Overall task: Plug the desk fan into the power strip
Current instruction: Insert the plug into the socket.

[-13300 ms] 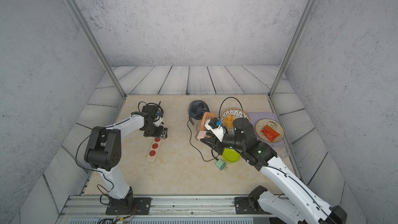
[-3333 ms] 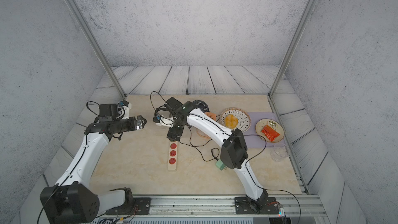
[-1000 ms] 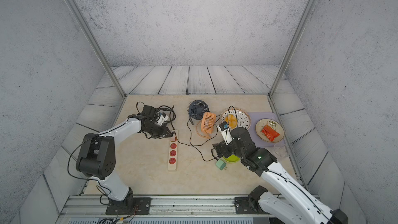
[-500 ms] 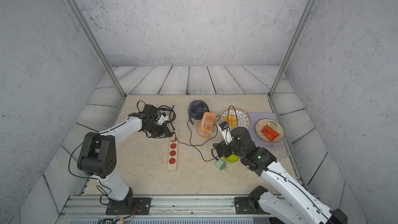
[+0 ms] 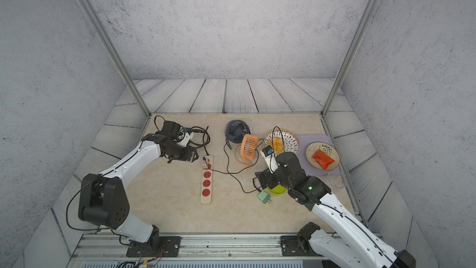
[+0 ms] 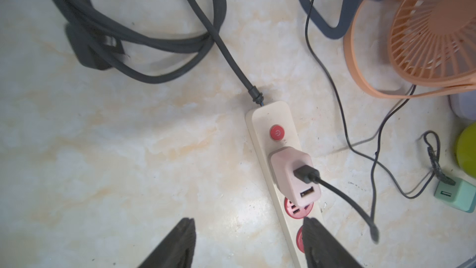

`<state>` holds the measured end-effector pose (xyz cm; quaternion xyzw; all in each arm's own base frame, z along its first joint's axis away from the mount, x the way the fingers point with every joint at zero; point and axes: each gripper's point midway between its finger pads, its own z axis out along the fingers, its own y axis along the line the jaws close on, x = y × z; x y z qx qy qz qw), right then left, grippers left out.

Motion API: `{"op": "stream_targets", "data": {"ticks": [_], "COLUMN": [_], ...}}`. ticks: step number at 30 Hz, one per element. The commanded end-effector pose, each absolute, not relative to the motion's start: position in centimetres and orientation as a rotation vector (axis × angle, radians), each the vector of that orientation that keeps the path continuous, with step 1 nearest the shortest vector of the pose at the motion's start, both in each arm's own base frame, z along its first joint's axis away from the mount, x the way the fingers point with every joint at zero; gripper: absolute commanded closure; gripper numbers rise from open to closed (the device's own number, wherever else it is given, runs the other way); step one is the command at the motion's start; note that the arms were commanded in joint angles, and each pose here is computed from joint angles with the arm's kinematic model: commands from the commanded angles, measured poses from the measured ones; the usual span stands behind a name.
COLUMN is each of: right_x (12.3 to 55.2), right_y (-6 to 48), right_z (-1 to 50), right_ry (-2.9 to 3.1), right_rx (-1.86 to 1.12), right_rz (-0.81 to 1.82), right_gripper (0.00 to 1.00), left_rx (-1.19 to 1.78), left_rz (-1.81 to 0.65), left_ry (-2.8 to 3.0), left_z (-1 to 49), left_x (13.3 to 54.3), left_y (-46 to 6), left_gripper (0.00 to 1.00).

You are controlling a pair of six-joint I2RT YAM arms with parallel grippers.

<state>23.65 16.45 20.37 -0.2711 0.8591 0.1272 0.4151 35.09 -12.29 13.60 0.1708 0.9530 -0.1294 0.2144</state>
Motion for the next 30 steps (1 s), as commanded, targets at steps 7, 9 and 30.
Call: {"op": "stream_targets", "data": {"ticks": [7, 9, 30], "right_x": [23.4, 23.3, 23.1], "right_y": [15.8, 15.8, 15.3], "right_z": [21.3, 21.3, 20.0], "right_ry": [2.133, 2.133, 2.138], "right_rx": [-0.656, -0.659, -0.678], "right_rz": [0.311, 0.310, 0.281], "right_gripper": [0.04, 0.04, 0.04], "left_rx": [1.312, 1.506, 2.121], "left_rz": [-0.427, -0.459, -0.389], "left_ry": [2.082, 1.929, 1.765], "left_z": [17.3, 17.3, 10.0], "left_x": [32.3, 30.8, 33.8], "left_y": [-16.0, -16.8, -17.5], "left_gripper": [0.21, 0.19, 0.17]}}
